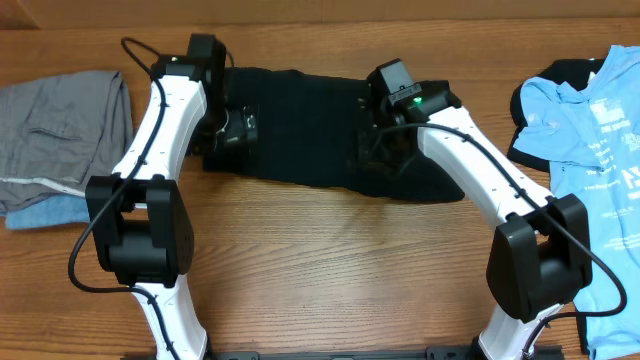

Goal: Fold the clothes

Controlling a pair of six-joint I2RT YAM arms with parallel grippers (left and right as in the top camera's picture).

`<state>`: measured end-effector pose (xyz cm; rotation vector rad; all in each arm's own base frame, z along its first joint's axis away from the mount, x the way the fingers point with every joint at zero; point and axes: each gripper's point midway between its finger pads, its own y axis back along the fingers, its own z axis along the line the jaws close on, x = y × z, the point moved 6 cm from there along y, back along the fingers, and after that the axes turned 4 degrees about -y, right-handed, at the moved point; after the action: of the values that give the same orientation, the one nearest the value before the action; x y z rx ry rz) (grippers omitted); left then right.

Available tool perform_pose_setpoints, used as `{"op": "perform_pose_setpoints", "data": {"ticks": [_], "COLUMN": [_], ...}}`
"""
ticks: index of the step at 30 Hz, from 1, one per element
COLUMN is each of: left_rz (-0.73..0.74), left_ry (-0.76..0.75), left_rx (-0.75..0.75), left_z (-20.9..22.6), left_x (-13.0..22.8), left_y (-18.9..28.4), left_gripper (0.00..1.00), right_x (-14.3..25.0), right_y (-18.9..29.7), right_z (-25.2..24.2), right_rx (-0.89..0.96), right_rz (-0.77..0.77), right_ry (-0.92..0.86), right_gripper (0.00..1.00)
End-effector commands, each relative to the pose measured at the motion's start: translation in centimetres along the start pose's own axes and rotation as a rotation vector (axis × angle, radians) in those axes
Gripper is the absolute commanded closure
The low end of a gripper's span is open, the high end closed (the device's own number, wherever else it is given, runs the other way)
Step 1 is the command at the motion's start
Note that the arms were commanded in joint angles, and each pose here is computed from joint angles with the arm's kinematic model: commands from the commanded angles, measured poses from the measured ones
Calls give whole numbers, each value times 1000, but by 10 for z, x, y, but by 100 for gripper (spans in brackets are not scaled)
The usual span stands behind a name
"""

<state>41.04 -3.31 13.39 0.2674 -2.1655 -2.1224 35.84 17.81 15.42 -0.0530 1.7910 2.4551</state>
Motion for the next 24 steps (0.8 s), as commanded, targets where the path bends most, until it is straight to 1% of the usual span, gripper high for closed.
{"op": "perform_pose_setpoints", "data": {"ticks": [1,3,5,7,8,10,13,15,18,19,21,23,24], "left_rz": [108,117,129,140,146,161,191,223,266,292,324,295,279], "left_ry": [51,55,52,53,54,54,55,56,55,55,80,110,113], "left_rx": [-41,-29,3,24,27,27,18,5,-34,-54,-112,-174,-170], "left_z": [17,20,19,16,16,16,17,19,24,27,33,40,41], "left_x": [13,14,14,14,15,18,23,29,38,43,50,46,43], "left_y": [-40,-47,-52,-55,-55,-55,-54,-53,-51,-49,-47,-45,-46], "left_gripper": [0,0,0,2,14,95,96,96,96,96,96,96,96], "right_x": [-17,-22,-27,-28,-28,-26,-25,-24,-22,-21,-21,-21,-20], "right_y": [12,16,22,25,27,29,31,31,31,31,31,31,31], "right_z": [-40,-56,-78,-90,-94,-104,-115,-115,-116,-116,-116,-116,-116], "right_rx": [97,84,90,98,102,122,184,190,193,194,194,194,195], "right_rz": [-57,-51,-50,-48,-43,-32,-36,-28,-18,-14,-12,-11,-10], "right_ry": [-133,-181,-233,-237,-235,-240,-252,-238,-240,-241,-241,-241,-241], "right_gripper": [81,74,70,69,70,73,76,77,78,82,83,83,83]}}
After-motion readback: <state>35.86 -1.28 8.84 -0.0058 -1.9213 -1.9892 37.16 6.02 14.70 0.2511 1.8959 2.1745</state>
